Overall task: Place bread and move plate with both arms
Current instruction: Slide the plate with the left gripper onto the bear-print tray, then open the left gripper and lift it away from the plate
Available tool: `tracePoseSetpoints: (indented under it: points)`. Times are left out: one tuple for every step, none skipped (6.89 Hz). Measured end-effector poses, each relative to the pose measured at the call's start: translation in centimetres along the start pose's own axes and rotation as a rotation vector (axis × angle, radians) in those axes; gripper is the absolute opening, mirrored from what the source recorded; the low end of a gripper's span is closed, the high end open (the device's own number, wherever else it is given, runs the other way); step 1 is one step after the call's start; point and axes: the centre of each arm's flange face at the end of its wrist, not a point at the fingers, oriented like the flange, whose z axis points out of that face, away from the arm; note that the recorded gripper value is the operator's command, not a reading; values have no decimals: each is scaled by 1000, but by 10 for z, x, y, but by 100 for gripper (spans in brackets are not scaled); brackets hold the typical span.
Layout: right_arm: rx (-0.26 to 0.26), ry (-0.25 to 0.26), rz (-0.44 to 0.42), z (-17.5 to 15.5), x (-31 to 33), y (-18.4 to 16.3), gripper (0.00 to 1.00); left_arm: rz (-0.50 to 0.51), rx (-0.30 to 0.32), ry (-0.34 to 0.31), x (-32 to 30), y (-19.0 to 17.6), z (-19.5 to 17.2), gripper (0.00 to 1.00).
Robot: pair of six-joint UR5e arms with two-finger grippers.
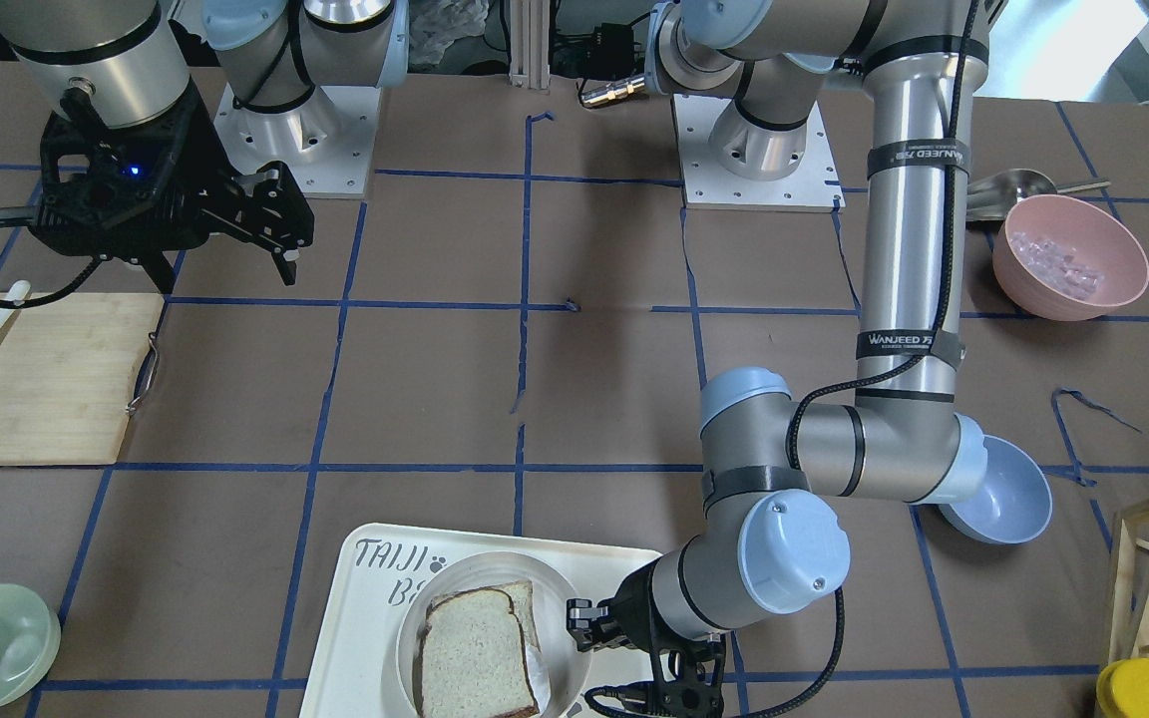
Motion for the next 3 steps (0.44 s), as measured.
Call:
tracePoseSetpoints:
  points:
    - [-1,0,0,0,0,0,100,-19,-2,5,0,-1,1,100]
    - [0,0,-1,1,-1,0,100,-37,5,6,5,-1,-7,100]
    - [0,0,-1,1,-1,0,100,-44,11,2,11,0,-23,100]
